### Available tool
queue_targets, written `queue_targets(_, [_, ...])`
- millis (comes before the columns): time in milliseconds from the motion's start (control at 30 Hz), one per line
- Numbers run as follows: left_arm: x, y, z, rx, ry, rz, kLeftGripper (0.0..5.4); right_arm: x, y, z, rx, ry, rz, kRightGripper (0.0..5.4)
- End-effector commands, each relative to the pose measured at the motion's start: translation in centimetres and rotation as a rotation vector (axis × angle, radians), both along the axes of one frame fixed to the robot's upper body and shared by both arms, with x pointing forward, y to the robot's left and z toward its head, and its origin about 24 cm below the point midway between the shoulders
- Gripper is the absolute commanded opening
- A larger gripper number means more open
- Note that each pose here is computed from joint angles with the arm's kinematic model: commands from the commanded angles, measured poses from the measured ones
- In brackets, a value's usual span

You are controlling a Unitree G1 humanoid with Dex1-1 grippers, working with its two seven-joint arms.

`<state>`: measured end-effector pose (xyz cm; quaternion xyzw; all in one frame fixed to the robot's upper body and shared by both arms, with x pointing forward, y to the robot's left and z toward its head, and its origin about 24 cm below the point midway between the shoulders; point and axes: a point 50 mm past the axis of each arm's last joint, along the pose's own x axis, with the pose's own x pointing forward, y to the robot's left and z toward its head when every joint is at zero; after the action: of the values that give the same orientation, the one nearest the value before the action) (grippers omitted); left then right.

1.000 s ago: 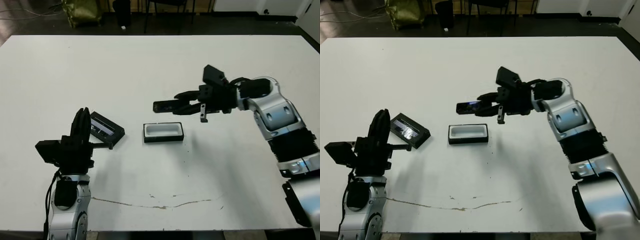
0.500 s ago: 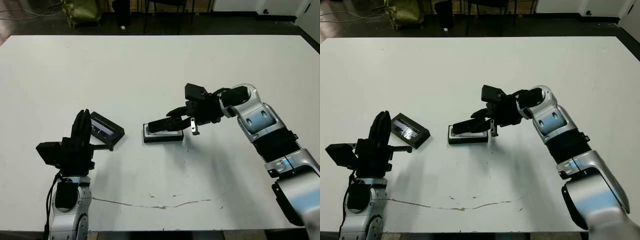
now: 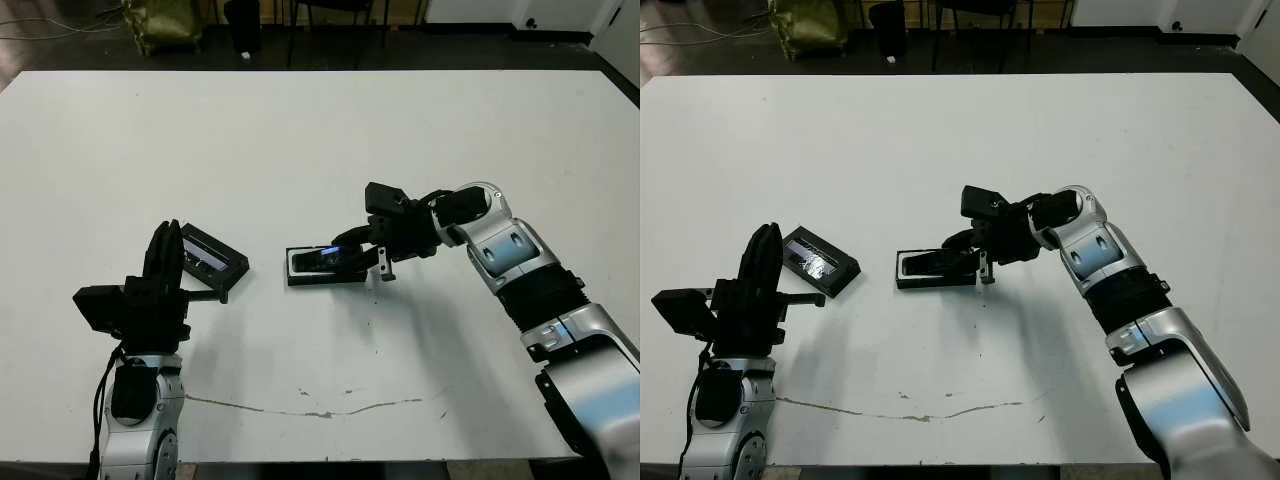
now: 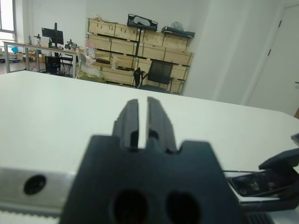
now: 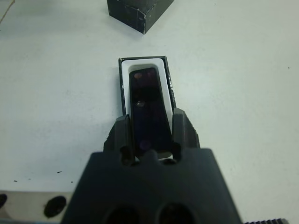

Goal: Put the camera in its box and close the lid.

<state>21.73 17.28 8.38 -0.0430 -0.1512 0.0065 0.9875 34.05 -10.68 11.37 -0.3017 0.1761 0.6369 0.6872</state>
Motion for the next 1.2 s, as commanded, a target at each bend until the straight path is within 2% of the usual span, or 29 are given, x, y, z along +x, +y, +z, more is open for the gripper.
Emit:
queue_targets(33, [-0.3, 0.2, -0.6, 0.010, 0.039, 0.014, 0.00, -0.2, 0.0, -1.3, -0.012, 0.038, -0.015, 0.36])
queue_targets(533, [-0.3, 0.1, -0.8, 0.010, 0.038, 0.013, 0.00, -0.3, 0.9, -1.7, 0.017, 0.051, -0.019, 0.36])
queue_targets(633, [-0.3, 0.1, -0.8, 0.009, 0.037, 0.009, 0.00, -0.2, 0.8, -1.7, 0.044, 0.064, -0.058, 0.36])
queue_targets(767, [-0.3, 0.1, -0.8, 0.010, 0.039, 0.011, 0.00, -0.1, 0.6, -0.9, 0.060, 0.043, -0.094, 1.19])
queue_targets(867, [-0.3, 0.1, -0.8, 0.013, 0.037, 0.009, 0.00, 0.0, 0.5, -0.1, 0.055, -0.042, -0.069, 1.87])
queue_targets(967, [-0.3, 0.1, -0.9, 0.002, 0.036, 0.005, 0.00, 0.1, 0.3, 0.6, 0.067, -0.088, -0.043, 2.52])
queue_targets(1200, [-0.2, 0.1, -0.9, 0.012, 0.037, 0.007, 0.00, 0.4, 0.0, 1.4, 0.157, -0.032, -0.085, 4.06])
